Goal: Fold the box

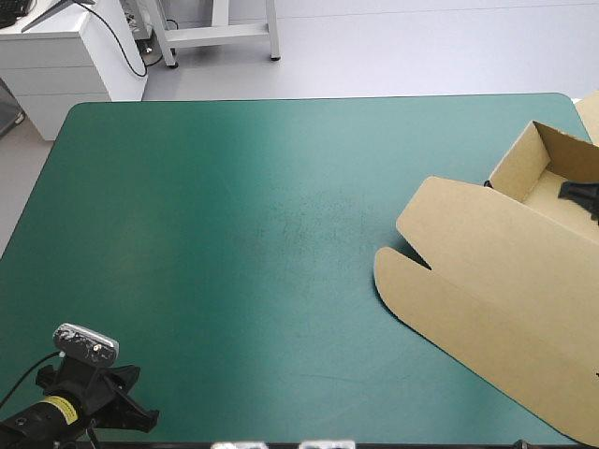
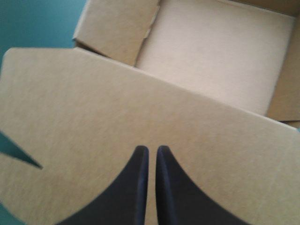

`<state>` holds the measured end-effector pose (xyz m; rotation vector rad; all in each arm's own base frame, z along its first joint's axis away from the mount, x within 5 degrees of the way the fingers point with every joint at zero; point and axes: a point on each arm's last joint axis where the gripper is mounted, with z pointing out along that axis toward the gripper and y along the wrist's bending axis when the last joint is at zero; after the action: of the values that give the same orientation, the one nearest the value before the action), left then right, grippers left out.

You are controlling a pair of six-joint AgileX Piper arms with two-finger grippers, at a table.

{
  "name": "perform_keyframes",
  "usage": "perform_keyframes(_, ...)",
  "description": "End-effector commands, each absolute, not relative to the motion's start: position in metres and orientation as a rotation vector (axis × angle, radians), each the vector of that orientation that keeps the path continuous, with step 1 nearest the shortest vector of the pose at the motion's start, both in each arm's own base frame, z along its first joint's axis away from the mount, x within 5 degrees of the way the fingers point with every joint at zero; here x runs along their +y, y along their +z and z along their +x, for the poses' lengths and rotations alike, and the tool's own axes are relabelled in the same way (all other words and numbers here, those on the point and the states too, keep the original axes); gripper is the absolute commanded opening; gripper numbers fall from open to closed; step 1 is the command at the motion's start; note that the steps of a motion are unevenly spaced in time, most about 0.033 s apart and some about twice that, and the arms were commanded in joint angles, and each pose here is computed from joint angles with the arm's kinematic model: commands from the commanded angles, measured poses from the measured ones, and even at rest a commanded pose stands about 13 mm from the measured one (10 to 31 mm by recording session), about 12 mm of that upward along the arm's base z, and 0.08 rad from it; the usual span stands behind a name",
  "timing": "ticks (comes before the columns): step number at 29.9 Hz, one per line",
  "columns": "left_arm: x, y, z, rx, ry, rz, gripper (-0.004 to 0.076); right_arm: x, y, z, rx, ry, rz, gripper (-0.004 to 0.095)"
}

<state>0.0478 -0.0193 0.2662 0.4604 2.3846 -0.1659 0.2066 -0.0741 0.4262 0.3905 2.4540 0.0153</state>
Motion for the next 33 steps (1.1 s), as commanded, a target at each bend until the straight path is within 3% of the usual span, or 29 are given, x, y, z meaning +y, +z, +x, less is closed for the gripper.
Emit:
perform_keyframes(1, -0.021, 0.276, 0.052, 2.323, -0.187, 0.447, -0.0008, -0.040, 0.439, 0.177, 2.390, 0.007, 0.198, -0.0021)
perform_keyframes(7, -0.021, 0.276, 0.052, 2.323, -0.187, 0.447, -0.0008, -0.011, 0.424, 0.133, 2.380, 0.011, 0.026, -0.0021)
perform_keyframes(17, -0.021, 0.276, 0.052, 2.323, -0.187, 0.447, -0.0008, -0.001, 0.382, 0.076, 2.297, -0.015, -0.032, -0.0021)
perform_keyframes(33, -0.021, 0.275, 0.051, 2.330, -0.182, 0.458, -0.0008, 0.016, 0.306, 0.047, 2.255, 0.118, -0.161, -0.0021)
